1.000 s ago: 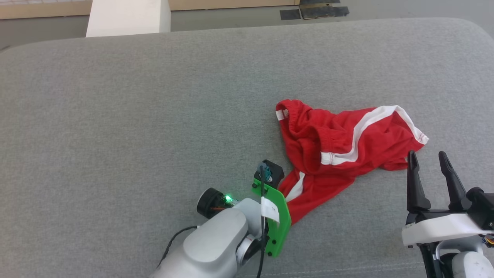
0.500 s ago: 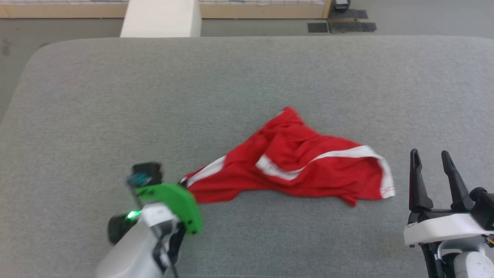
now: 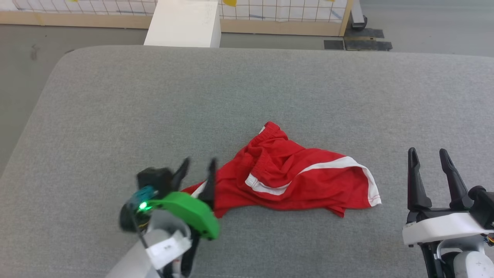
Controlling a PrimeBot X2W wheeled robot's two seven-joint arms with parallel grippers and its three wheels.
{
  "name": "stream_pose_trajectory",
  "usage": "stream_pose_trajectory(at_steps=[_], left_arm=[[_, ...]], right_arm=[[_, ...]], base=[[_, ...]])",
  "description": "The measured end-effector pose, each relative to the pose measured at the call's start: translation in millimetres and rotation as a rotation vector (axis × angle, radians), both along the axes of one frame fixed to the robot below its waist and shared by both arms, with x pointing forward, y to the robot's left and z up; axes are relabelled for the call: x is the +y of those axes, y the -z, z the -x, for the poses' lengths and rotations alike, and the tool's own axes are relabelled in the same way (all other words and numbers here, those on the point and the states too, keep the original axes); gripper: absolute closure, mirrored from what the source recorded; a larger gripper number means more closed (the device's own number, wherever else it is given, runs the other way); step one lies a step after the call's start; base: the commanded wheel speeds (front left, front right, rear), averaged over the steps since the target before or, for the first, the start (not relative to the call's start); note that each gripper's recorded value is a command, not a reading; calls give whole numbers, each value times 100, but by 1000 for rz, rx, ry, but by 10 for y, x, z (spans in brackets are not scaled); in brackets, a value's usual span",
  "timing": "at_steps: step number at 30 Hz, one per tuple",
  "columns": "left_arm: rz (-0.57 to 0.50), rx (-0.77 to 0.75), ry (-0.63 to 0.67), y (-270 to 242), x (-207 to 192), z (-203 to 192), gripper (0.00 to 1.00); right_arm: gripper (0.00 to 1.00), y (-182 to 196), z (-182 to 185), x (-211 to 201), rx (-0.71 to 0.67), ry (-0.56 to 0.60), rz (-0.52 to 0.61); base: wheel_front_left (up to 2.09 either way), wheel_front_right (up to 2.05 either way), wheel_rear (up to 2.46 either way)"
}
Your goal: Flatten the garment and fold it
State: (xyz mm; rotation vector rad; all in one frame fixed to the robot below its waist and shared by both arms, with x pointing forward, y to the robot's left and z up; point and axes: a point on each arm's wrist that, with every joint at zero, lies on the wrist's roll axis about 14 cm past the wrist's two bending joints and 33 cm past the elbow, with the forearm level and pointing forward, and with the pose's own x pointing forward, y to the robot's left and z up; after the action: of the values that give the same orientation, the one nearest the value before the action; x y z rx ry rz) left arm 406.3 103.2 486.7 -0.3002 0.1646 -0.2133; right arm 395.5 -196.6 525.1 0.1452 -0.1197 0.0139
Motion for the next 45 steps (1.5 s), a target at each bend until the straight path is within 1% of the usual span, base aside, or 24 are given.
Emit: stream_pose_trajectory(at_steps=[3,5,7,11,15,17,18,19,21,23,28,30,32,35,39,40,41,45], left_arm=[[22,-48,114,-186,-331,-11,0],[24,-46,181,-230,-528,-17,0],[4,-28,237,-214,-689,-41,0],[-47,90,305,15,-873,-75,0],[-116,248,341,331,-921,-50,0],[-127,310,367,432,-962,-15,0],[-127,321,376,446,-984,-10,43],[-124,319,383,438,-1006,-12,100],[-112,313,395,406,-1043,-24,100],[-94,287,380,337,-1032,-70,100],[-36,187,248,88,-761,-246,100],[-14,175,177,76,-567,-241,100],[0,195,105,141,-343,-192,100],[-5,248,-7,307,53,-70,100],[-13,303,-111,457,409,55,100],[-3,314,-126,483,454,84,58],[2,316,-135,493,479,103,0],[48,249,-136,370,466,104,0]], right_arm=[[0,-13,19,-14,1,3,2],[0,-14,36,-35,1,9,3],[0,-10,53,-56,2,15,4],[0,19,87,-108,12,31,3],[0,53,126,-186,23,54,0],[0,76,150,-234,30,69,-1],[0,88,160,-259,34,77,-1],[0,99,166,-278,36,82,-2],[0,122,175,-307,39,92,-4],[0,140,176,-319,44,96,-4],[0,145,151,-303,43,91,-5],[0,141,131,-275,41,82,-7],[0,138,112,-248,39,74,-8],[0,138,73,-191,38,57,-9],[0,149,24,-111,41,33,-9],[0,152,12,-84,42,25,-10],[0,156,1,-56,44,17,-11],[0,153,-24,16,46,-5,-9]], base=[[0,0,0],[0,0,0],[0,0,0],[0,0,0],[0,0,0],[0,0,0],[0,0,0],[0,0,0],[0,0,0],[0,0,0],[0,0,0],[0,0,0],[0,0,0],[0,0,0],[0,0,0],[0,0,0],[0,0,0],[0,0,0]])
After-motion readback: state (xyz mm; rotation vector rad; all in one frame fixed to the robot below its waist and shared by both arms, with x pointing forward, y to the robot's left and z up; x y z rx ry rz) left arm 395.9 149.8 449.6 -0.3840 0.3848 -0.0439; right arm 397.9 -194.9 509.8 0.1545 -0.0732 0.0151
